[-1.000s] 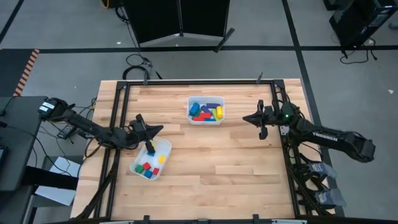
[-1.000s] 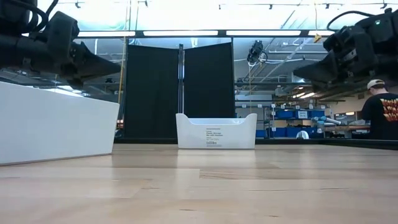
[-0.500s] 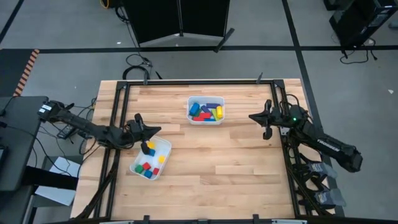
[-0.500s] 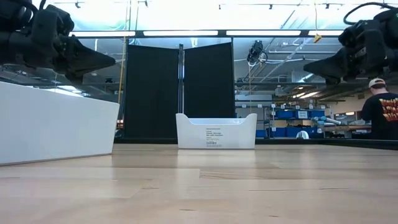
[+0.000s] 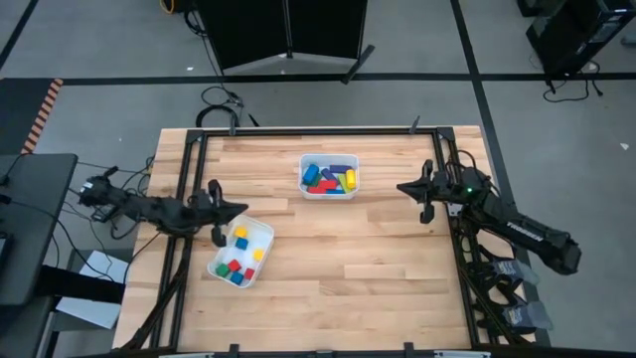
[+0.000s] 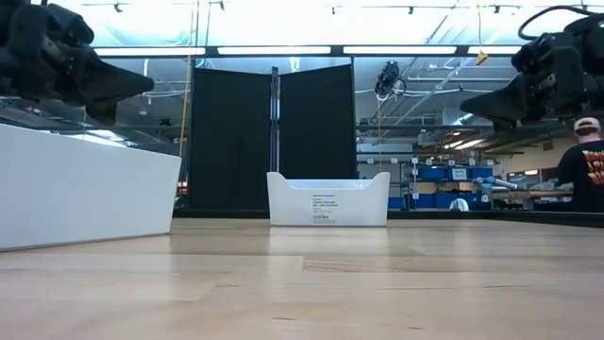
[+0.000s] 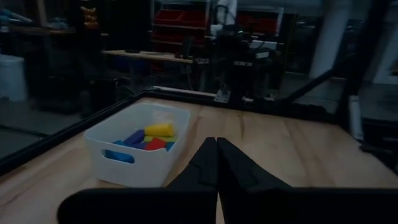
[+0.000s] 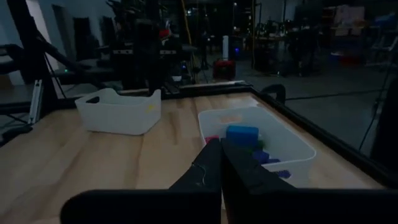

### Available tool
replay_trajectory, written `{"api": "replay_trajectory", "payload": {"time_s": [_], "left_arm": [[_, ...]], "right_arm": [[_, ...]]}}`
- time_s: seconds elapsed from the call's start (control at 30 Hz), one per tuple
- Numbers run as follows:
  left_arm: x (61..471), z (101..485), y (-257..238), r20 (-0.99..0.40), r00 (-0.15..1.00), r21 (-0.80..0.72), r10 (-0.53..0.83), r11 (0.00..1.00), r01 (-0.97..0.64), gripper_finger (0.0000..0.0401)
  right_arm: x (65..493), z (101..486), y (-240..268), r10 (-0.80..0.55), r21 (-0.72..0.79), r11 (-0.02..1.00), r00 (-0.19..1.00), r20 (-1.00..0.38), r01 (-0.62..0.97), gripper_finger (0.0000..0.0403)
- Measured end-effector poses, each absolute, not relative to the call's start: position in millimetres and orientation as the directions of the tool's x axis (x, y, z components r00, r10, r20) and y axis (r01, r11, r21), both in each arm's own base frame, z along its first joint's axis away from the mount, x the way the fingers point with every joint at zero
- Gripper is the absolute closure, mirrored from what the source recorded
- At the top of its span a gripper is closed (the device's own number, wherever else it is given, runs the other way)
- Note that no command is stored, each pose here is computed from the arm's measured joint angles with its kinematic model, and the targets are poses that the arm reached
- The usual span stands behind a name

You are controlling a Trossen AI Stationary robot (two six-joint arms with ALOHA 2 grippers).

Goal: Sort blocks by size
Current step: Return to Home Position

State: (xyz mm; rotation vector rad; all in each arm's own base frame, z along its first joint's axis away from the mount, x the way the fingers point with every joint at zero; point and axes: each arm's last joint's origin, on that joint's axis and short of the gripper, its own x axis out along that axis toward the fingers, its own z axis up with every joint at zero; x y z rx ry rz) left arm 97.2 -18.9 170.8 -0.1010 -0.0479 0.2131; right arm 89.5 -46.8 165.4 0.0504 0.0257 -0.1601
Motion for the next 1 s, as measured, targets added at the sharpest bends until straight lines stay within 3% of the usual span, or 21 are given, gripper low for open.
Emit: {"api": "replay_trajectory", "payload": {"time_s": [0.47, 1.0], "left_arm": [[92.7, 172.5, -22.2, 0.062, 0.998, -0.066, 0.033, 0.997, -0.029, 0.0400], [92.6, 172.8, -21.1, 0.063, 0.996, -0.063, 0.070, 0.996, -0.066, 0.0374]], "right_arm": [[92.7, 160.7, -48.4, -0.143, 0.143, 0.978, 0.986, -0.083, 0.154, 0.0382], [92.7, 161.3, -48.4, -0.144, 0.140, 0.978, 0.987, -0.077, 0.153, 0.0368]]}}
